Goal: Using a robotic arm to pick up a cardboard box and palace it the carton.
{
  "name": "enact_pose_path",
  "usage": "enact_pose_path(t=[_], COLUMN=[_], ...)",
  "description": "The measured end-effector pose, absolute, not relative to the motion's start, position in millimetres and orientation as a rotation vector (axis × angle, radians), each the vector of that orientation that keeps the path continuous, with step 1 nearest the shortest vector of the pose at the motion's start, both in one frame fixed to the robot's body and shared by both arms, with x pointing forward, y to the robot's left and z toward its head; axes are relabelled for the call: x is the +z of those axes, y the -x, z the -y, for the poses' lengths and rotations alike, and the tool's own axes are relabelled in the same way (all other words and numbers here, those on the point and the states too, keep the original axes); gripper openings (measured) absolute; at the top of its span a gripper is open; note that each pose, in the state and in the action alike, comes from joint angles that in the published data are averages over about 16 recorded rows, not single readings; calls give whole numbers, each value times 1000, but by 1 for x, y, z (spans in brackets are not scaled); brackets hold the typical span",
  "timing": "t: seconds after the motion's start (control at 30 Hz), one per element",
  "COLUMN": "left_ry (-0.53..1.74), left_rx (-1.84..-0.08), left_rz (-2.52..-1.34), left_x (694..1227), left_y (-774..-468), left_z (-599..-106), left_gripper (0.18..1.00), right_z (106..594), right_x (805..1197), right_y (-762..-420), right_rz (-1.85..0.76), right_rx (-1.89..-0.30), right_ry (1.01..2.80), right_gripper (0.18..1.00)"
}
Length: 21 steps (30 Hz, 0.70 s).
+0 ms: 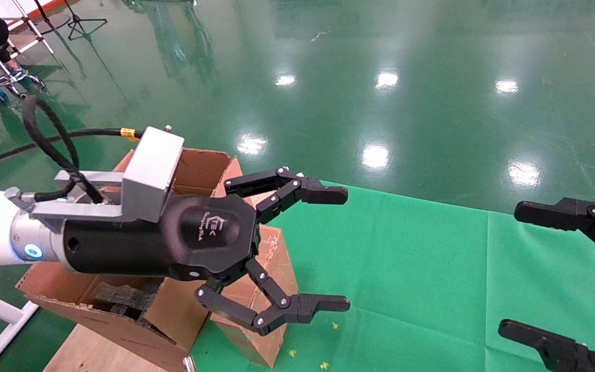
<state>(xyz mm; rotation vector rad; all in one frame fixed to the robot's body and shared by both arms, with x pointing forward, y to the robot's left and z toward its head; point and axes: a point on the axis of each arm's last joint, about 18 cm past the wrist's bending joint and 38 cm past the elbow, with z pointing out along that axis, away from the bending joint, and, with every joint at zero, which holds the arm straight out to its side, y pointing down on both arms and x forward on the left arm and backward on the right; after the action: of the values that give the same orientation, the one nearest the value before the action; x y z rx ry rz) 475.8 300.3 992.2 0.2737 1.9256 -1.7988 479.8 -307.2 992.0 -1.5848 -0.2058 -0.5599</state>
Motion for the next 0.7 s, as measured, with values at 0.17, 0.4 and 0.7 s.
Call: enact_pose_path(t=[0.17, 0.4, 0.7], left_ry=[-262, -163, 115], left_rx=[-1789, -1709, -1496], left_rz=[-1930, -1988, -2133], left_x=[992, 990, 987], left_y=[-477, -484, -502], left_z=[-302, -311, -332], left_gripper=[1001, 1001, 1001], right_z=[307, 307, 307], right_x=[992, 992, 992], right_y=[-480, -480, -480], right_rz=[206, 206, 206], right_rx=[-560, -560, -560], right_ry=[1585, 1585, 1585], right_gripper=[997, 964, 857])
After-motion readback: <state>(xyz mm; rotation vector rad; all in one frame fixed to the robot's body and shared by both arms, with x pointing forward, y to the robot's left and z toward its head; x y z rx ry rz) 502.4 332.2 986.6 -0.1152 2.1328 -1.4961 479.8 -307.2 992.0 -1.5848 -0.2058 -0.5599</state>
